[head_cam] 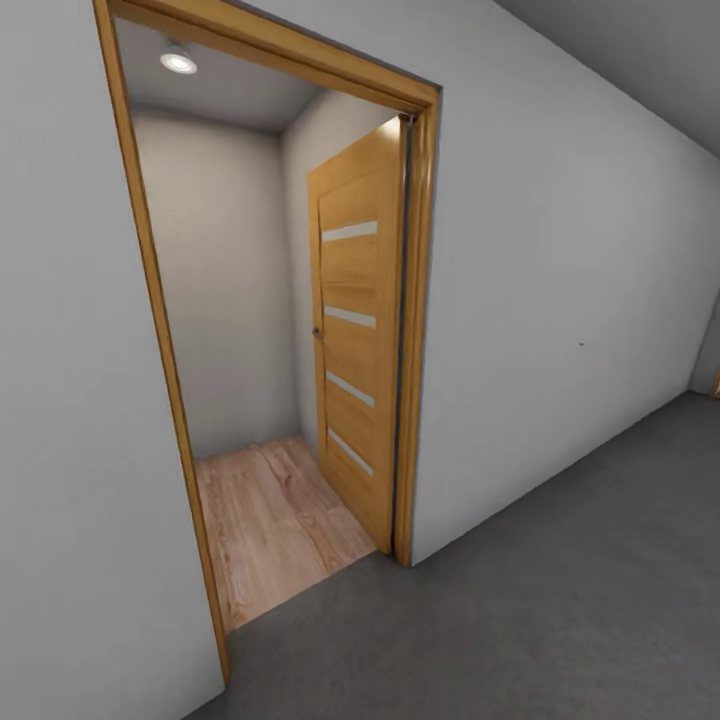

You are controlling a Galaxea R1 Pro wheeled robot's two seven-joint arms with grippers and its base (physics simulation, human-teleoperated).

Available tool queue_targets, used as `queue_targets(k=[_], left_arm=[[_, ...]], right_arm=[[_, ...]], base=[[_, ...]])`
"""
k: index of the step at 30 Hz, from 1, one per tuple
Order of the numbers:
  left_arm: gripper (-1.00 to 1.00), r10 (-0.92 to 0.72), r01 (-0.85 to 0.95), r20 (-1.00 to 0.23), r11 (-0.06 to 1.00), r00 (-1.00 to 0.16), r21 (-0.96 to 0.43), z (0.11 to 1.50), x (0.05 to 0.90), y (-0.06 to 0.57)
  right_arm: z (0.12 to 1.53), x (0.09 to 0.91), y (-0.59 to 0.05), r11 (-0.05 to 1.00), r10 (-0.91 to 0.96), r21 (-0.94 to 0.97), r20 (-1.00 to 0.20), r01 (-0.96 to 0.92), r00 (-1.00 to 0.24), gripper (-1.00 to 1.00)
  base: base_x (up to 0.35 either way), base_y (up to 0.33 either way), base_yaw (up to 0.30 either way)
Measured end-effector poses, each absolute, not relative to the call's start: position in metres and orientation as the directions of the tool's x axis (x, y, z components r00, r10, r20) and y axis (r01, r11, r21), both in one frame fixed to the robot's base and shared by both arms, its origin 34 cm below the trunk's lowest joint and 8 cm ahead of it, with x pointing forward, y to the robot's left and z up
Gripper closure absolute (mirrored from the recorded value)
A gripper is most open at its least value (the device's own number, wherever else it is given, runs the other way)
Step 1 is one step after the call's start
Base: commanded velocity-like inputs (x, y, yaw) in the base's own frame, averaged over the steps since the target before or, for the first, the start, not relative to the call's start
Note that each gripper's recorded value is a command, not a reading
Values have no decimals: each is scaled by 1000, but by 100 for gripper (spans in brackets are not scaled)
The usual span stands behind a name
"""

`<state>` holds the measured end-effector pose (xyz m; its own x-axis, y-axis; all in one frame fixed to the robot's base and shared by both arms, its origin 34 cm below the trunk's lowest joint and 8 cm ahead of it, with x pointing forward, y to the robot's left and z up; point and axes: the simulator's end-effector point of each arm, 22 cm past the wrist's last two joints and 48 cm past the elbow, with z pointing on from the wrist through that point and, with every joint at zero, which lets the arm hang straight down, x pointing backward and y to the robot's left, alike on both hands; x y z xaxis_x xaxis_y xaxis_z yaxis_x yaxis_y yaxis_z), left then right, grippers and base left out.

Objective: Move the two storage containers from the living room to the garage. In the garage, place one container on the floor and stack the other container on top of it (either order is fine).

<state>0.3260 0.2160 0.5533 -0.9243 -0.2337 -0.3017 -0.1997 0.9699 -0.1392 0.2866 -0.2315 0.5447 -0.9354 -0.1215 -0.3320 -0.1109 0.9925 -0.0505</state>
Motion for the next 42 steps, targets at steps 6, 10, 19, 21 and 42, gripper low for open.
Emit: queue_targets(k=[6,10,19,21,42], left_arm=[[-100,-235,-202,-301,970,-924,-138,553,326,217],[-100,-236,-203,-302,970,-924,-137,553,326,218],[-100,-237,-204,-302,969,-924,-137,553,326,218],[-100,-237,-204,-301,969,-924,-137,553,326,218],[-100,-236,-202,-301,970,-924,-138,553,326,217]], right_arm=[[545,286,-227,993,-121,-47,-332,-111,-936,-100],[545,287,-230,993,-120,-50,-332,-110,-936,-100],[545,287,-231,993,-120,-52,-332,-108,-936,-100],[545,287,-231,993,-120,-52,-332,-108,-936,-100],[545,287,-226,994,-111,-46,-333,-101,-937,-100]], base=[[313,-108,1],[321,-25,155],[324,-1,266],[324,0,261],[324,0,29]])
